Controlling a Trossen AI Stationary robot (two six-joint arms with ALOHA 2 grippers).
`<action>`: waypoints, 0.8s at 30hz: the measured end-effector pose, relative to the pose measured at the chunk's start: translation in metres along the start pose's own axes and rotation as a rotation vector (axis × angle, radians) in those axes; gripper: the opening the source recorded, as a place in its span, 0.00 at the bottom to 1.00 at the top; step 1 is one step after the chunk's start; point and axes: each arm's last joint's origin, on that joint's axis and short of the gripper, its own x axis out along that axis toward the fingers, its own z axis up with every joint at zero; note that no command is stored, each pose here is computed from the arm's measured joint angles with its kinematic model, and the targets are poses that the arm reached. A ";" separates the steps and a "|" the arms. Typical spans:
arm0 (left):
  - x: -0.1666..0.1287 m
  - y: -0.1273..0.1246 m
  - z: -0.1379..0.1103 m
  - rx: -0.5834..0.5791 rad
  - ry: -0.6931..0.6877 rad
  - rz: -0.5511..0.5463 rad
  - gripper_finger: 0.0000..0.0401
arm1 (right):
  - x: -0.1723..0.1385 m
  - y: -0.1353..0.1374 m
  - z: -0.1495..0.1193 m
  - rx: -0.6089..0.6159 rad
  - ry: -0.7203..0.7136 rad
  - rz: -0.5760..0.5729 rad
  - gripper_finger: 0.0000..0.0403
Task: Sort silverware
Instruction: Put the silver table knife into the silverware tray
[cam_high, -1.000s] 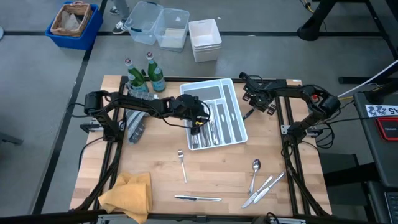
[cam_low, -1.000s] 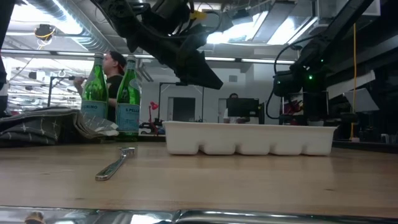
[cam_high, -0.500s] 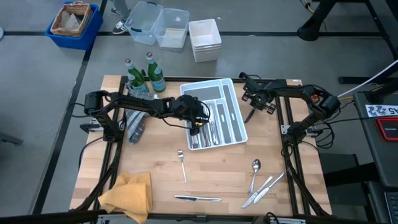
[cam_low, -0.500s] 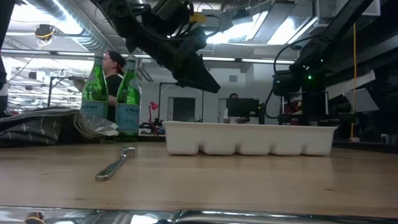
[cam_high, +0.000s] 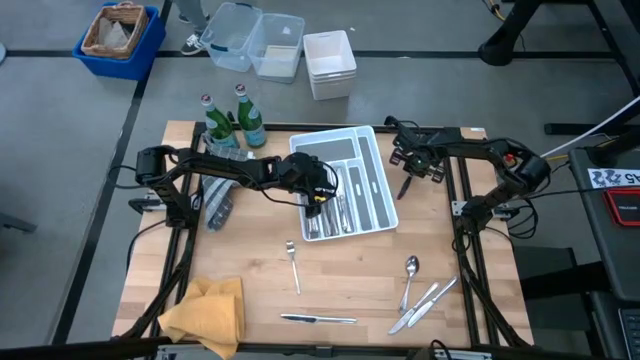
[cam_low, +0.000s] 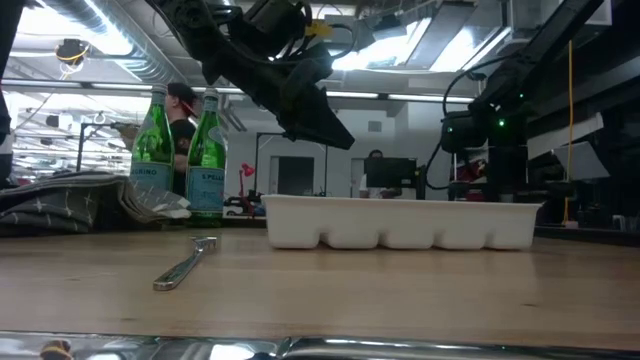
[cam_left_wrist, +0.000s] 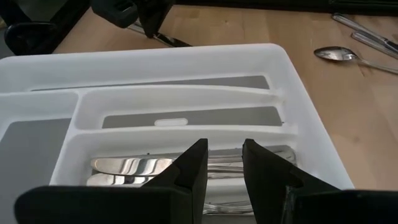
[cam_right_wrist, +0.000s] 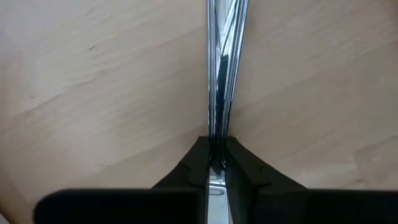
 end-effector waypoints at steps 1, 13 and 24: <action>0.000 0.000 0.000 0.000 0.000 0.000 0.22 | -0.002 -0.001 0.000 -0.003 -0.007 0.004 0.08; 0.000 0.000 0.000 -0.048 -0.001 0.000 0.22 | -0.011 -0.002 0.001 -0.121 -0.022 0.036 0.08; 0.000 0.000 0.000 -0.157 -0.001 0.000 0.22 | -0.012 0.000 0.002 -0.245 -0.038 0.060 0.08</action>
